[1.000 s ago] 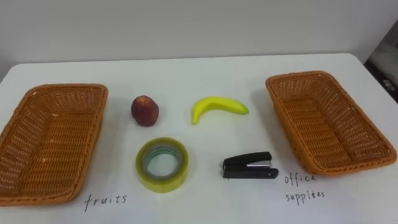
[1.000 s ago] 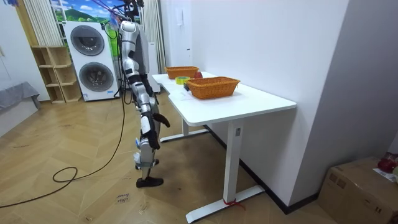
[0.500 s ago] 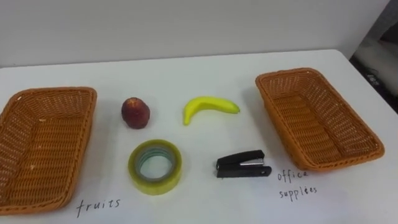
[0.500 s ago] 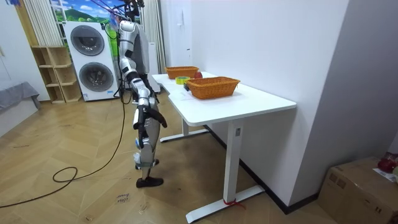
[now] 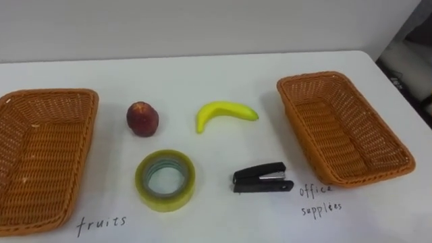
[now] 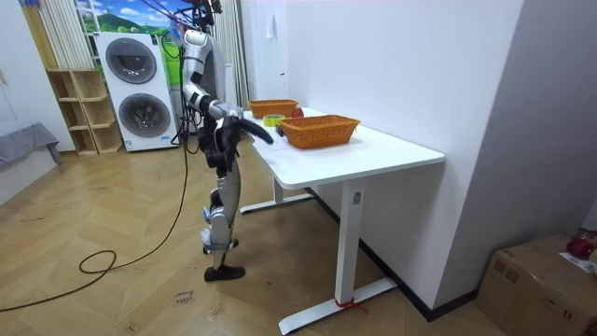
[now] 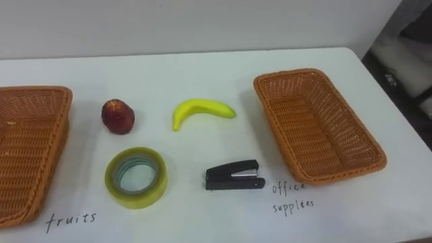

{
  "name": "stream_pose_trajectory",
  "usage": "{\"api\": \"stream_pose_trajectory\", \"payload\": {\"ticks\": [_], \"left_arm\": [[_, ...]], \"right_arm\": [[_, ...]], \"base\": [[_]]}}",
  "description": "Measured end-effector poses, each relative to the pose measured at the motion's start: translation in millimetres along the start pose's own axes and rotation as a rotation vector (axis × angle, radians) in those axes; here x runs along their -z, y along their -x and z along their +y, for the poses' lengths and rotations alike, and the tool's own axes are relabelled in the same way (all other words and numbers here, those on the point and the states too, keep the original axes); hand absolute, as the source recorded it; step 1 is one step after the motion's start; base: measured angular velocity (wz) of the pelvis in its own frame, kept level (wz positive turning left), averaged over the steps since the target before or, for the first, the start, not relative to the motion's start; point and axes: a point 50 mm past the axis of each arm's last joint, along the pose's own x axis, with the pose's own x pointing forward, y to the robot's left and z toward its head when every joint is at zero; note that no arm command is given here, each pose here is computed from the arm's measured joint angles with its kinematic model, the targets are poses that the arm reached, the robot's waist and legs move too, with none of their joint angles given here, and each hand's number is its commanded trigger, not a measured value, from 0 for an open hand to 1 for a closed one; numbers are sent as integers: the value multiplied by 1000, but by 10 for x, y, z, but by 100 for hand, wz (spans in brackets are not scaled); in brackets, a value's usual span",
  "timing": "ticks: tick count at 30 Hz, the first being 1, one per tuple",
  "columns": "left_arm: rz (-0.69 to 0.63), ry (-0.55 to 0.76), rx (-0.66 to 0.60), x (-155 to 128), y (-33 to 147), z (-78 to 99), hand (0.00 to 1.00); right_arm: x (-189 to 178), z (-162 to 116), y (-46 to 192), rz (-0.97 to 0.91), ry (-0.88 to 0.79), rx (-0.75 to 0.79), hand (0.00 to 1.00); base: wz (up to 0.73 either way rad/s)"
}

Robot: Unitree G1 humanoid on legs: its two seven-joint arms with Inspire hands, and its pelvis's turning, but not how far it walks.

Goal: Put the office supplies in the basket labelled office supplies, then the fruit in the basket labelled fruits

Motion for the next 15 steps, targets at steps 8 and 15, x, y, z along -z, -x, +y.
{"api": "stream_pose_trajectory", "payload": {"ticks": [8, 15], "left_arm": [[-2, -9, 7, -24, -11, -13, 0], [-2, -39, 28, -51, -21, -47, 0]], "right_arm": [[-691, 261, 142, -357, -120, -87, 0], [-1182, 379, 433, -707, -158, -196, 0]], "base": [[2], [1]]}}
